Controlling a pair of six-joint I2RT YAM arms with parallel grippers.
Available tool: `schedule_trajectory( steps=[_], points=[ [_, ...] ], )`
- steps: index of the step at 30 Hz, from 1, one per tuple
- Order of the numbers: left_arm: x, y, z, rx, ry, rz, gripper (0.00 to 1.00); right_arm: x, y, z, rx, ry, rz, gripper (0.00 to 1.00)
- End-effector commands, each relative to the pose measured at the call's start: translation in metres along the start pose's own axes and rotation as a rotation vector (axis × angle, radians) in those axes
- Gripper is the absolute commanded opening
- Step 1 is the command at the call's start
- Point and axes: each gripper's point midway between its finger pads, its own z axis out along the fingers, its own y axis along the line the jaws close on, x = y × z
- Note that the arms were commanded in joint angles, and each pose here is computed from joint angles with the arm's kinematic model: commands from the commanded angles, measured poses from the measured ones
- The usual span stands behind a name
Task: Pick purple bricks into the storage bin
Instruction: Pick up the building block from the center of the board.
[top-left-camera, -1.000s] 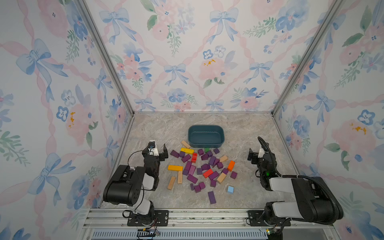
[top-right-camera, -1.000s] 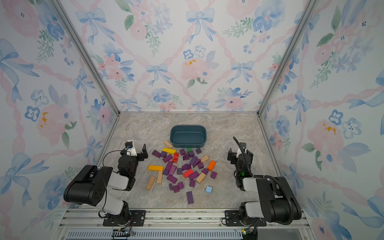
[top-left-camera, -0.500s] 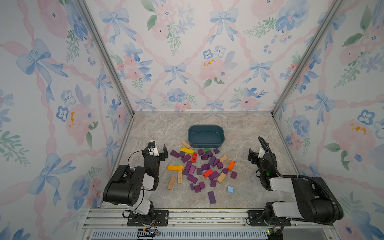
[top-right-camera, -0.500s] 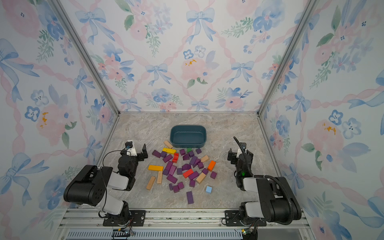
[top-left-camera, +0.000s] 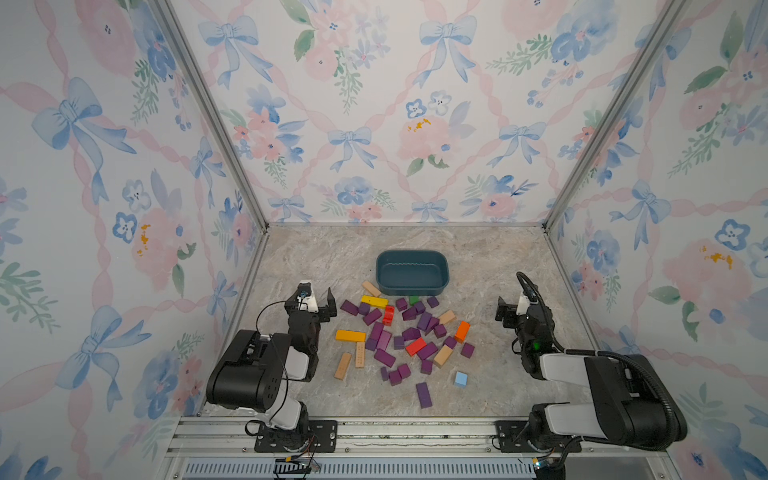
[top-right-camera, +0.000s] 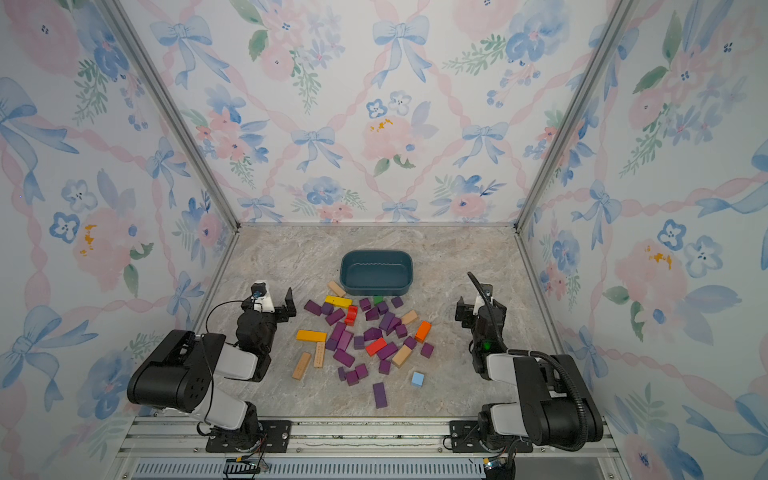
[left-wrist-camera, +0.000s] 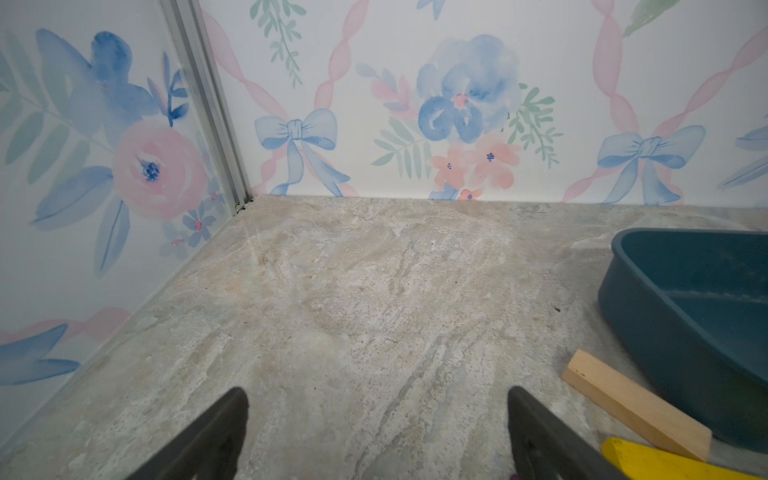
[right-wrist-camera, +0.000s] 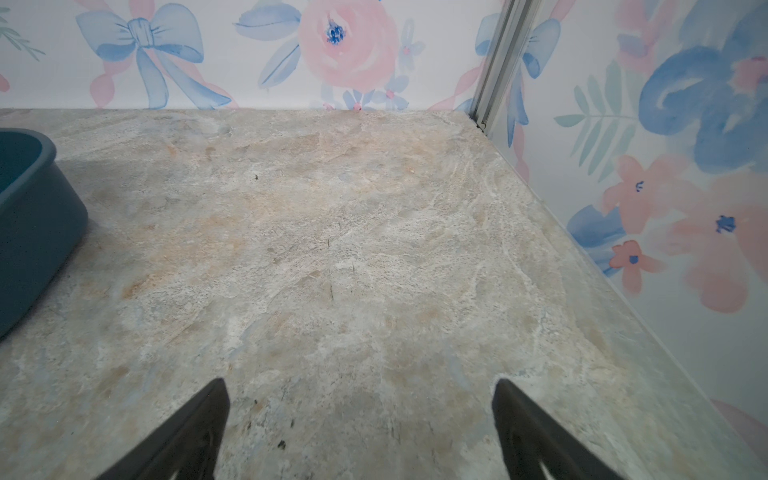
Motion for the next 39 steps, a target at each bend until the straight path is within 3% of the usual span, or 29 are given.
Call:
schedule_trajectory(
  steps=[1,10,16,22,26,31,35,39],
  points=[
    [-0.016,0.0,0.002,-0.034,-0.033,0.027,0.98,-0.013,-0.007,0.007,0.053,0.072,0.006,0.97],
    [-0.042,-0.003,-0.012,-0.143,-0.076,0.089,0.98,-0.039,-0.02,-0.005,0.132,0.093,0.034,0.97],
    [-0.067,-0.025,-0.027,-0.157,-0.106,0.113,0.98,-0.068,0.011,-0.025,-0.005,0.139,0.022,0.97],
    [-0.077,-0.059,-0.041,-0.094,-0.092,0.127,0.98,-0.062,0.05,-0.058,-0.114,0.204,-0.038,0.97],
    [-0.075,-0.073,-0.045,-0.067,-0.049,0.106,0.98,-0.052,0.085,-0.085,-0.275,0.199,-0.067,0.97],
    [-0.071,-0.082,-0.049,-0.028,-0.006,0.044,0.98,-0.039,0.088,-0.106,-0.3,0.317,0.019,0.97],
    [-0.061,-0.1,-0.063,0.091,0.022,-0.022,0.98,-0.022,0.088,-0.12,-0.316,0.448,0.029,0.99],
    [-0.049,-0.116,-0.073,0.171,0.059,-0.036,0.98,-0.007,0.101,-0.136,-0.383,0.498,0.024,0.94]
  ],
)
